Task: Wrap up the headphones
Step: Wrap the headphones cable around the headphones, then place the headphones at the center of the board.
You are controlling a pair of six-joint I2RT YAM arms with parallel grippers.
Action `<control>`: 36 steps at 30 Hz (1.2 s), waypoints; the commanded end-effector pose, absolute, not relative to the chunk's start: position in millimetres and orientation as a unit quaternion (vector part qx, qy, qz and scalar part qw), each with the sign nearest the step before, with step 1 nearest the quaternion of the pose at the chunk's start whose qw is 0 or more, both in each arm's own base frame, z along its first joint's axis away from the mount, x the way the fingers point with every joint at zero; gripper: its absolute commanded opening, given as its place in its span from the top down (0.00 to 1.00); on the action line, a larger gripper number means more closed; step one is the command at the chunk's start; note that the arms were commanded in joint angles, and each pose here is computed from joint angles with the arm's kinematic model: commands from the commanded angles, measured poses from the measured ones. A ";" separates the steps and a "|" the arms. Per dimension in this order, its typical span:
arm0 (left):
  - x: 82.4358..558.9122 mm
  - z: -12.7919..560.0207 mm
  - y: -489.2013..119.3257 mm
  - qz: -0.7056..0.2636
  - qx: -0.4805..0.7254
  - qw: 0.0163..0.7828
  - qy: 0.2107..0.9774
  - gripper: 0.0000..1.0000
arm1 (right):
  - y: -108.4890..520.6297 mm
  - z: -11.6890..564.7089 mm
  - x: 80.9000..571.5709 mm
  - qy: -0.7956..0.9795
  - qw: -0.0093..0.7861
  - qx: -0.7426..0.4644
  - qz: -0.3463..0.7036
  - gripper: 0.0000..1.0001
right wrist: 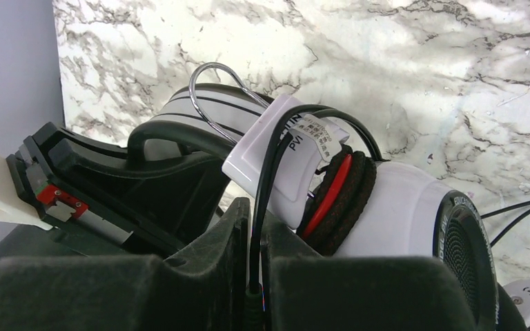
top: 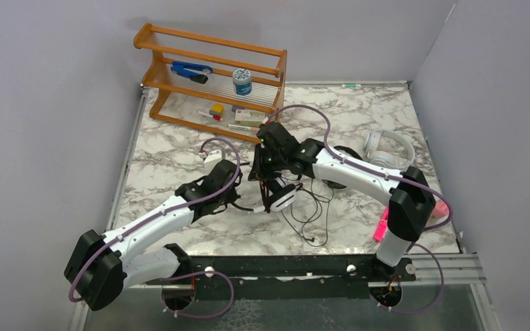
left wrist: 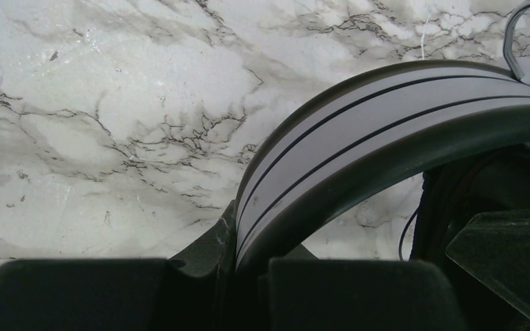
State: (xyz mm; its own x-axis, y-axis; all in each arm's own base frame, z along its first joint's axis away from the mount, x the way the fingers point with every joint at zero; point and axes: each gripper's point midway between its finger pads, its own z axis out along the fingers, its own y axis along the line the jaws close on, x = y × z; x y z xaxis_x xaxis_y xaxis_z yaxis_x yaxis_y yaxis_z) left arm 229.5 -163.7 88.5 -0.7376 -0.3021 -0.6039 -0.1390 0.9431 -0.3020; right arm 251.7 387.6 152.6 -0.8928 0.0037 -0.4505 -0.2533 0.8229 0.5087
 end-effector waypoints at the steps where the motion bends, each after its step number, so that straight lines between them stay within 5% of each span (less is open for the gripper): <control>1: 256.8 140.9 -173.1 -0.186 -0.165 0.420 0.873 1.00 | 355.2 156.6 258.1 0.939 0.246 -0.087 0.226 0.92; 14: 259.1 144.3 -159.8 -0.176 -0.210 0.427 0.862 1.00 | 367.9 194.5 225.4 0.916 0.212 -0.081 0.332 0.93; 26: 253.0 124.9 -172.3 -0.210 -0.235 0.393 0.864 1.00 | 404.5 119.6 240.1 0.929 0.171 -0.030 0.326 0.90; 36: 240.2 81.0 -167.5 -0.233 -0.295 0.348 0.859 1.00 | 395.9 67.2 224.8 0.953 0.109 -0.086 0.270 0.75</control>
